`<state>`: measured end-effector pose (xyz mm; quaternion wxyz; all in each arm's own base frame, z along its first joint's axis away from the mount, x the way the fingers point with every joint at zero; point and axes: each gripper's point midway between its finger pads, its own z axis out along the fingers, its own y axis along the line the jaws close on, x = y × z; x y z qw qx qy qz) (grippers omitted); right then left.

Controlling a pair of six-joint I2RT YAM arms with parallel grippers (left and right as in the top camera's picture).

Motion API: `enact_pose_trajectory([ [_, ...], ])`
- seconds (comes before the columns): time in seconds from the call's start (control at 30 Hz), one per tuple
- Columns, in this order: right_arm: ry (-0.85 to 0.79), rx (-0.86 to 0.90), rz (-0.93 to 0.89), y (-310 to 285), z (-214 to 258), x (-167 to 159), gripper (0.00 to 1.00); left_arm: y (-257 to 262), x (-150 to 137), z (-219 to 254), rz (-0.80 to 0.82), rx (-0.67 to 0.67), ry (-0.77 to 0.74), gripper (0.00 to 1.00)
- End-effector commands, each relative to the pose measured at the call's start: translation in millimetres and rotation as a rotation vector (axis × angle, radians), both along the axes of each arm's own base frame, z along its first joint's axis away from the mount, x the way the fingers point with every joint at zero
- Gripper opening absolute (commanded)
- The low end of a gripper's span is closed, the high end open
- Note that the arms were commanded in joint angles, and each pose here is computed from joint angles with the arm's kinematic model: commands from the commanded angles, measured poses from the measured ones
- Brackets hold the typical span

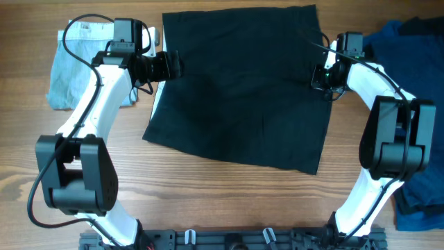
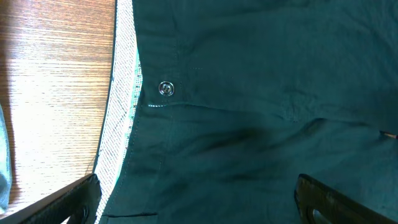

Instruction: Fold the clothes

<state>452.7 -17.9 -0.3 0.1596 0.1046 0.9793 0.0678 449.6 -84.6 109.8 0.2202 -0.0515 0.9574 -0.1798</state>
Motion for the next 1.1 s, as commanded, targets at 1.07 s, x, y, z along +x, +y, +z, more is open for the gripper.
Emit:
enact_pose_trajectory([
  [1.07, -0.082, 0.073, -0.215, 0, 181, -103, 0.22, 0, -1, -4, 0.001, -0.004, 0.011, 1.00],
])
